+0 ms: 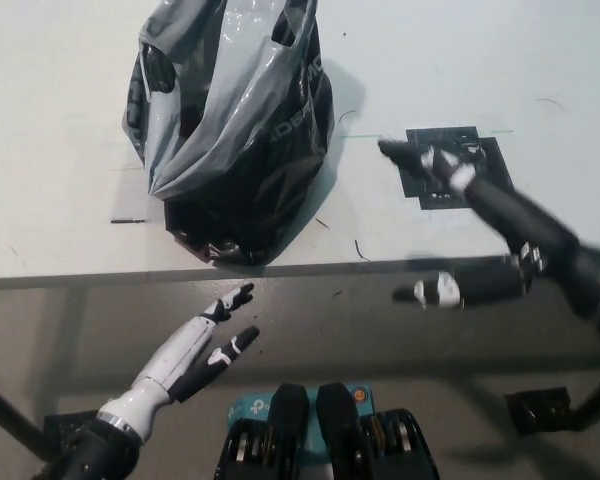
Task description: The robot uses its right hand to pick up a bag of coffee beans and puts it in the black plastic bag, then the robot grabs the top of the bag and lifts it.
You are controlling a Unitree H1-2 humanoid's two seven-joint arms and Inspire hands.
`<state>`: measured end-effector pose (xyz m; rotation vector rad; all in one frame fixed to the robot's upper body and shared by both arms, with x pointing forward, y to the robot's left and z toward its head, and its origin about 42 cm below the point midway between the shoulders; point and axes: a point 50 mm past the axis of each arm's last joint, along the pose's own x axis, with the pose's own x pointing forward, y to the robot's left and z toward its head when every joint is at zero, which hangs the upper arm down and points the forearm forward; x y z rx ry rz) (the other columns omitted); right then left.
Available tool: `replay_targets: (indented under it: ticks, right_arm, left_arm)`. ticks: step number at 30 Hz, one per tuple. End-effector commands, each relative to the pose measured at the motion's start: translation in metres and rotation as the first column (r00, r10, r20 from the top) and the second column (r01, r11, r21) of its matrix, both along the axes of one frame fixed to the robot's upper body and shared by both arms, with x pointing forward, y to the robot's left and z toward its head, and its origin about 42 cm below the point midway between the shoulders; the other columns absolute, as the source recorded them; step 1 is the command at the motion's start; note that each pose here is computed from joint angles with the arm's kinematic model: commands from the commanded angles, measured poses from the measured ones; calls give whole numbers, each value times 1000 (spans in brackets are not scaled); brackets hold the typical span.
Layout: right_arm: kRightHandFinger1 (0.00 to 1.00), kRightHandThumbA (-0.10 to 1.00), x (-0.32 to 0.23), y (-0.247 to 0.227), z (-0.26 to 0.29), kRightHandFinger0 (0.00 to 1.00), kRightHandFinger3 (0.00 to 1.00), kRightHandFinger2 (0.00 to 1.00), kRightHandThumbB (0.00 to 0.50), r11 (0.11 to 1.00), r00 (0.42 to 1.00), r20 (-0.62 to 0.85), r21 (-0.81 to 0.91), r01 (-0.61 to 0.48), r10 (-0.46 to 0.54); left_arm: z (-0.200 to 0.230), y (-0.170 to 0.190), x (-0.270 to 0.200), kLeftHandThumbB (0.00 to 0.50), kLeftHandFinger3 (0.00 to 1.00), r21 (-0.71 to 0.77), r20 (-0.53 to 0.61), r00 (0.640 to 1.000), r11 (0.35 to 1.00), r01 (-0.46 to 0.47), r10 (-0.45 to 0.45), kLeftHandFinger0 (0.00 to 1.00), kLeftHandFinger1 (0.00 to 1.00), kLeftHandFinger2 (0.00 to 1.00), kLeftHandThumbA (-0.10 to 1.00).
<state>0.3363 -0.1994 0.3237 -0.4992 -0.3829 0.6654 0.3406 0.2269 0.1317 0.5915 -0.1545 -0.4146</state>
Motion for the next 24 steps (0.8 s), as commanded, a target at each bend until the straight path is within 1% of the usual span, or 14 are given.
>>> replay_targets:
  ticks: [1,2,4,6,7,8,9,10,12,14,15,16,19,24]
  right_arm:
    - [1000,1000,-104,-18,29,1000,1000,1000,298,902,882,433,431,-22,-185]
    - [1000,1000,-98,-17,17,1000,1000,1000,307,894,894,398,447,9,-208]
    - [1000,1000,-86,-15,-4,1000,1000,1000,278,884,905,340,461,77,-256]
    - [1000,1000,-65,-16,-37,1000,1000,1000,212,869,918,256,470,156,-304]
    - [1000,1000,-59,-17,-47,1000,1000,1000,174,862,923,228,476,172,-310]
    - [1000,1000,-49,-18,-64,1000,1000,1000,125,850,928,171,482,214,-331]
    - [1000,1000,-42,-20,-77,1000,1000,1000,107,839,928,125,482,251,-350]
    - [1000,1000,-32,-22,-95,1000,1000,1000,117,823,923,61,477,307,-380]
    - [1000,1000,-21,-25,-122,1000,1000,1000,133,808,913,-16,460,368,-407]
    - [1000,1000,-18,-27,-142,1000,1000,1000,152,805,907,-65,439,400,-416]
    - [1000,1000,-19,-27,-146,1000,1000,1000,153,805,906,-73,433,405,-417]
    - [1000,1000,-23,-26,-155,1000,1000,1000,165,802,902,-96,424,420,-421]
    - [1000,986,-35,-28,-169,1000,1000,1000,124,798,896,-155,410,442,-417]
    - [1000,949,-51,-28,-184,1000,1000,1000,123,799,887,-181,384,462,-426]
  left_arm:
    - [51,16,37,187,1000,-124,153,985,991,-56,75,1000,1000,1000,1000]
    - [52,17,37,189,1000,-122,154,985,991,-58,77,1000,1000,1000,1000]
    - [51,18,35,195,1000,-121,154,985,991,-61,79,1000,1000,1000,1000]
    - [45,19,29,192,1000,-129,140,987,990,-65,83,1000,1000,1000,1000]
    - [43,19,27,194,1000,-129,138,987,989,-67,85,1000,1000,1000,1000]
    - [40,20,23,194,1000,-133,135,987,989,-68,86,1000,1000,1000,1000]
    - [37,21,20,199,1000,-138,135,987,988,-69,88,1000,1000,1000,1000]
    - [34,21,18,216,1000,-145,131,987,987,-74,94,1000,1000,1000,1000]
    - [28,24,11,228,1000,-162,116,987,983,-93,112,1000,1000,1000,1000]
    - [24,26,5,221,1000,-176,111,985,978,-110,130,1000,1000,1000,1000]
    - [22,27,2,220,1000,-177,108,985,978,-112,133,1000,1000,1000,1000]
    - [18,28,-5,234,1000,-180,97,985,976,-121,140,1000,1000,1000,1000]
    - [10,28,-17,259,1000,-195,68,986,971,-135,151,1000,1000,1000,1000]
    - [-3,29,-33,265,1000,-201,31,988,969,-145,154,1000,1000,1000,1000]
